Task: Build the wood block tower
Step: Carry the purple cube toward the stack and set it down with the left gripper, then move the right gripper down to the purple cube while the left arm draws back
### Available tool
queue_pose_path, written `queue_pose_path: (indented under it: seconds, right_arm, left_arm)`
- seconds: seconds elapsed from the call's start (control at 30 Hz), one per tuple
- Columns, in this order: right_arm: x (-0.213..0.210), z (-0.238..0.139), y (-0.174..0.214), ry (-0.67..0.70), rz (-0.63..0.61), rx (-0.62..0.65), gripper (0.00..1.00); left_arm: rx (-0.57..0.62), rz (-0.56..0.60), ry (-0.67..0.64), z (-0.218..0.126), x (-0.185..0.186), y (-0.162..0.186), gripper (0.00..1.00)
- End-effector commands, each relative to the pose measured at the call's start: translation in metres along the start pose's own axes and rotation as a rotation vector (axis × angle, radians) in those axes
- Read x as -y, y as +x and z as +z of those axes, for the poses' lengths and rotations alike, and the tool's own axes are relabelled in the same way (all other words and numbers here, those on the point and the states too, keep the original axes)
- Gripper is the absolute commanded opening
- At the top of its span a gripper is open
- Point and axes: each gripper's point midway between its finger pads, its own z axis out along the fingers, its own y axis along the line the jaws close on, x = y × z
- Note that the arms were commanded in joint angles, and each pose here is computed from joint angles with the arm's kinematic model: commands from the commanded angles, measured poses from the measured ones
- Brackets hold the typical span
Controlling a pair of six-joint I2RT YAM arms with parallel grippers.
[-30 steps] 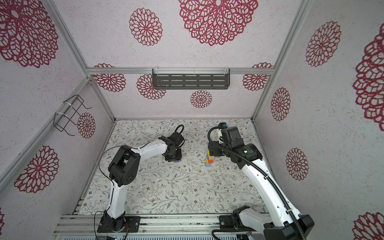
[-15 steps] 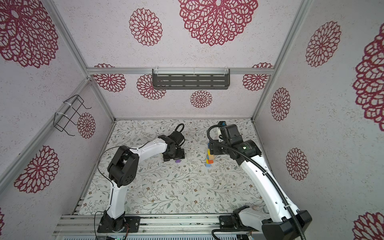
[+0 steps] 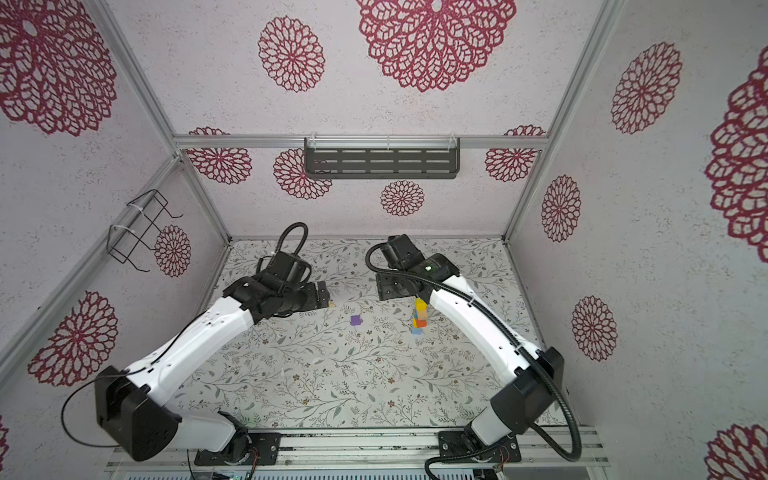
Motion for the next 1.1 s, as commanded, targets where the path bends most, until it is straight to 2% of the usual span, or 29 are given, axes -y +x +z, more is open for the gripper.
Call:
queue_pose_path:
  seconds: [0.0, 0.17, 0.4, 0.67, 1.07]
  right_arm:
    - [0.001, 0.014, -0.005, 0.038, 0.089, -0.006, 0.70]
    - [-0.022, 0.049, 0.003, 0.058, 0.102, -0.065, 0.66]
    - [-0.050, 0.099, 0.017, 0.090, 0.120, -0.149, 0.63]
    - [-0.069, 0.134, 0.024, 0.112, 0.153, -0.175, 0.65]
    - [-0.081, 0.167, 0.049, 0.136, 0.153, -0.236, 0.65]
  left_arm:
    - [0.012, 0.018, -0.025, -0.022, -0.029, 0.000, 0.97]
    - [0.008, 0.000, -0.059, -0.040, -0.062, 0.002, 0.97]
    - [-0.007, -0.039, -0.085, -0.039, -0.092, 0.014, 0.97]
    - [0.039, -0.045, -0.057, -0.044, -0.090, 0.013, 0.97]
    - [0.069, -0.040, -0.035, -0.052, -0.090, 0.017, 0.97]
